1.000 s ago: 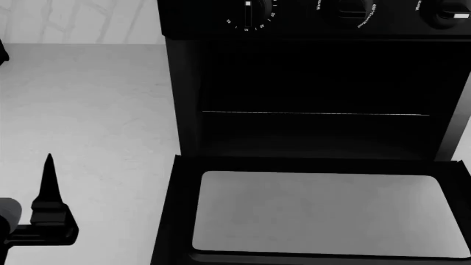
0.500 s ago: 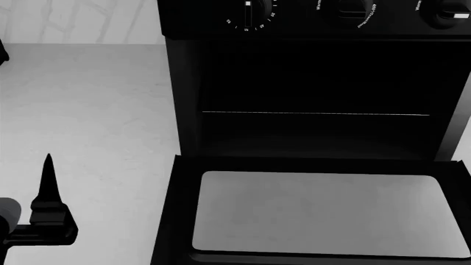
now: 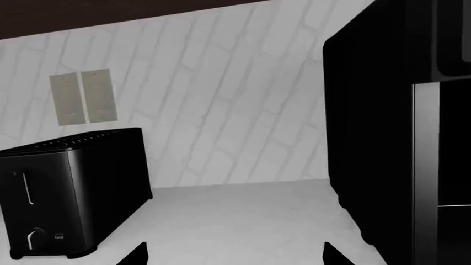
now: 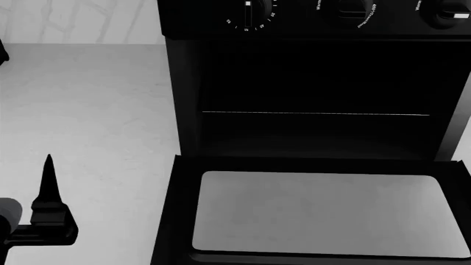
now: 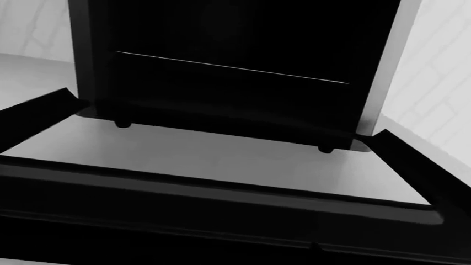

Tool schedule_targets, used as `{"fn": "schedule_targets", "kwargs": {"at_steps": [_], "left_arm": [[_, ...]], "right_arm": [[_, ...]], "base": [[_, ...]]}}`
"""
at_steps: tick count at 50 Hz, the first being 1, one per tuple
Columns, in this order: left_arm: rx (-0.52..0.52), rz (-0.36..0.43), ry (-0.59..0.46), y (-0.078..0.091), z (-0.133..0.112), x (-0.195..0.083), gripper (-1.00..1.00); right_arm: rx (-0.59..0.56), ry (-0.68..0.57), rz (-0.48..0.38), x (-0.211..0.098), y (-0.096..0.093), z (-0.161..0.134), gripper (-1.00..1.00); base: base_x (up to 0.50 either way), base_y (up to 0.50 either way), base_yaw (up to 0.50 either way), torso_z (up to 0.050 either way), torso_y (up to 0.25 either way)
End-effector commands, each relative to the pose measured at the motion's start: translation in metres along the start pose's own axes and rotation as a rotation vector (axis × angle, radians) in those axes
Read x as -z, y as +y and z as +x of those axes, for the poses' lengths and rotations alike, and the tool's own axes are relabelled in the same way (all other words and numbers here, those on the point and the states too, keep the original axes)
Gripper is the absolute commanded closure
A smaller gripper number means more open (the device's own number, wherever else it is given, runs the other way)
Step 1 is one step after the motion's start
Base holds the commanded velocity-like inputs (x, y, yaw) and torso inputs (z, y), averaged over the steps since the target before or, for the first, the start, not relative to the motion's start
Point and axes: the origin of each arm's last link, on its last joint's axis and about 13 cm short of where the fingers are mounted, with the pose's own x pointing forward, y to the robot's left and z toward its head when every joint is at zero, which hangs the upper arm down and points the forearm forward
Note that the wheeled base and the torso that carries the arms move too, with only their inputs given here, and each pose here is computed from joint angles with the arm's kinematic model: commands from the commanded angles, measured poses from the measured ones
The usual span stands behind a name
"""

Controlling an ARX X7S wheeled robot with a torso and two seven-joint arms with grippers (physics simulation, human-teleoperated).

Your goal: Close the toaster oven door.

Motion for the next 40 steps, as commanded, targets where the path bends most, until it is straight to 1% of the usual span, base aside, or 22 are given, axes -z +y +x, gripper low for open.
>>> {"fn": "schedule_targets", "kwargs": {"at_steps": [1,5,17,40], "left_arm": [[0.005,0.002,0.001,0.000,0.001,0.002,-1.00],[0.005,0.002,0.002,-0.001,0.002,0.002,-1.00],[0.002,0.002,0.003,-0.001,0.003,0.003,-1.00],[0.005,-0.001,-0.006,0.000,0.003,-0.001,-1.00]], "right_arm": [[-0.005,0.003,-0.002,0.002,0.000,0.008,-1.00],[-0.006,0.007,-0.005,0.003,0.000,0.012,-1.00],[-0.015,-0.034,-0.030,-0.012,-0.002,0.024,-1.00],[-0.025,-0.108,-0.058,-0.037,-0.003,0.028,-1.00]], "base": [[0.00,0.00,0.00,0.000,0.000],[0.00,0.00,0.00,0.000,0.000],[0.00,0.00,0.00,0.000,0.000],[0.01,0.00,0.01,0.000,0.000]]}}
